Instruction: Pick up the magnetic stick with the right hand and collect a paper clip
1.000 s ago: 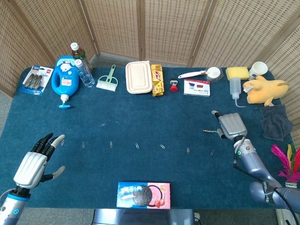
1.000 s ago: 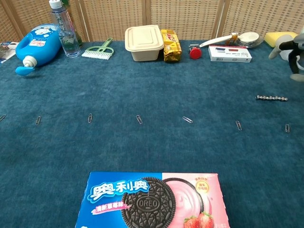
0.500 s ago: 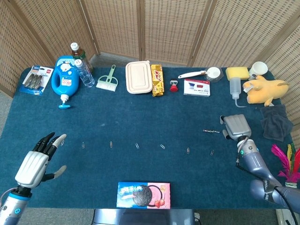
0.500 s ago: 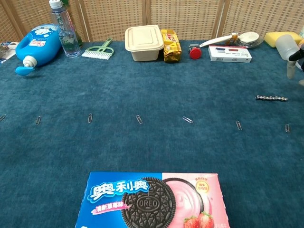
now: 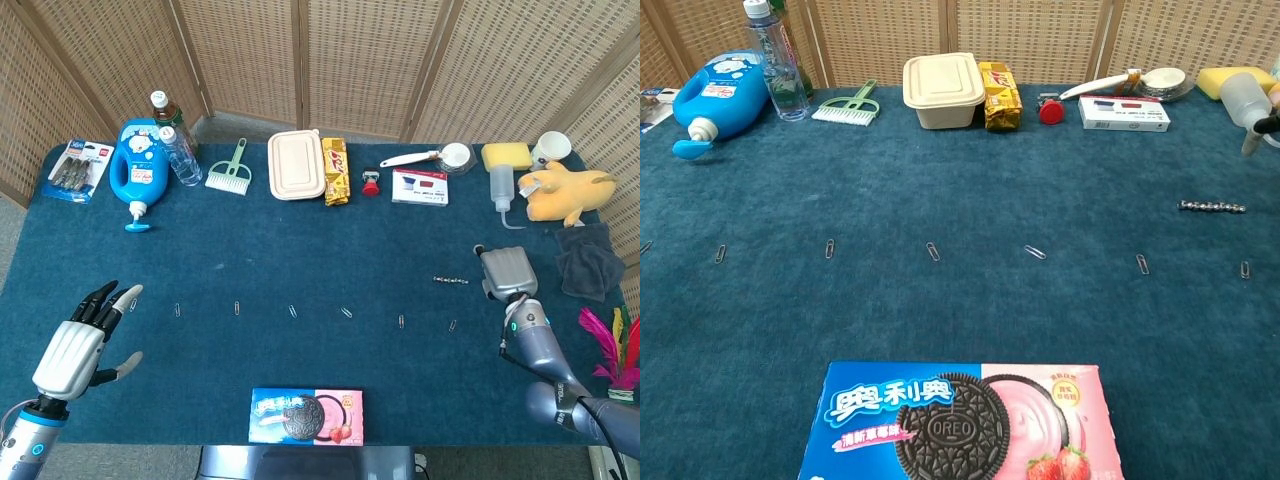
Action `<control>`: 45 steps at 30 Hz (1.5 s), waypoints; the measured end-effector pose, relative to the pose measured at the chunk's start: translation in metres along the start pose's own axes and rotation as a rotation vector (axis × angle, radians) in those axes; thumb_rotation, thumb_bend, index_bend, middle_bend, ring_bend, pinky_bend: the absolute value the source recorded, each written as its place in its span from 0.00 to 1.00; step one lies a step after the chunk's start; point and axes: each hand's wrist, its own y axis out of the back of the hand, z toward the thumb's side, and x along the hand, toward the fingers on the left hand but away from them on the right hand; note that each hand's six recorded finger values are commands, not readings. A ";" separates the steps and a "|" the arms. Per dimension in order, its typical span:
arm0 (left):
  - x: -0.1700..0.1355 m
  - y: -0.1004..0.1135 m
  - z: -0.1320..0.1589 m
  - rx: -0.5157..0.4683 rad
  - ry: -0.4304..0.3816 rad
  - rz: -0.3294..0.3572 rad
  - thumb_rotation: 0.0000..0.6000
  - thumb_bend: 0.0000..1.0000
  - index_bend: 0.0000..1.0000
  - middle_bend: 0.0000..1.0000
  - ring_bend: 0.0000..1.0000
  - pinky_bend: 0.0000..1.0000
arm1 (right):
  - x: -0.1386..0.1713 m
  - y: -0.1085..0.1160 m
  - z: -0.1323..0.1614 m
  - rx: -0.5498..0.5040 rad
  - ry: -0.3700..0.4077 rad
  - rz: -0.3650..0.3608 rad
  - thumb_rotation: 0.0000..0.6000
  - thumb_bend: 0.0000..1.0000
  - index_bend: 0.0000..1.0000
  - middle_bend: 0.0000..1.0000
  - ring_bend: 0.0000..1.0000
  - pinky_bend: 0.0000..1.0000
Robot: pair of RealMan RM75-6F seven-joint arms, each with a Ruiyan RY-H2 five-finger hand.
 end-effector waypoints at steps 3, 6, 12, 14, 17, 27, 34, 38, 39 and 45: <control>0.000 0.000 0.000 -0.002 -0.001 0.001 1.00 0.42 0.02 0.15 0.05 0.10 | 0.001 -0.001 0.002 0.018 -0.003 0.001 0.98 0.60 0.38 0.74 0.75 0.60; 0.000 -0.001 0.000 -0.003 -0.001 0.001 1.00 0.42 0.02 0.15 0.05 0.10 | 0.002 -0.001 0.005 0.020 -0.003 0.007 0.98 0.61 0.40 0.74 0.75 0.60; -0.001 0.000 -0.002 -0.005 0.002 0.004 1.00 0.42 0.02 0.15 0.05 0.10 | 0.005 0.001 0.007 -0.020 0.003 0.014 0.97 0.48 0.34 0.74 0.75 0.59; -0.002 0.000 -0.002 -0.005 0.002 0.004 1.00 0.42 0.02 0.15 0.05 0.10 | 0.007 0.002 0.007 -0.022 0.005 0.010 0.97 0.45 0.40 0.74 0.75 0.58; -0.001 -0.001 -0.002 -0.009 0.001 0.005 1.00 0.42 0.02 0.15 0.05 0.10 | 0.008 0.002 0.007 -0.010 0.002 0.006 0.97 0.45 0.46 0.74 0.75 0.58; -0.002 -0.001 -0.004 -0.017 0.002 0.008 1.00 0.42 0.02 0.15 0.05 0.10 | 0.005 -0.001 0.011 0.004 -0.037 -0.012 0.99 0.44 0.61 0.80 0.77 0.58; -0.003 0.000 -0.005 -0.016 0.003 0.008 1.00 0.42 0.02 0.15 0.05 0.10 | 0.003 -0.002 0.019 -0.016 -0.046 -0.031 0.99 0.44 0.43 0.79 0.76 0.57; -0.003 0.001 -0.006 -0.016 0.006 0.011 1.00 0.42 0.02 0.15 0.05 0.10 | 0.003 -0.005 0.021 -0.022 -0.038 -0.018 0.98 0.44 0.31 0.77 0.75 0.56; -0.003 0.001 -0.006 -0.016 0.006 0.012 1.00 0.42 0.02 0.15 0.05 0.10 | 0.003 -0.005 0.021 -0.023 -0.038 -0.014 0.98 0.44 0.31 0.77 0.75 0.56; -0.003 0.000 -0.006 -0.016 0.005 0.009 1.00 0.42 0.02 0.15 0.05 0.10 | 0.003 -0.006 0.023 -0.019 -0.040 -0.004 0.98 0.44 0.32 0.77 0.75 0.56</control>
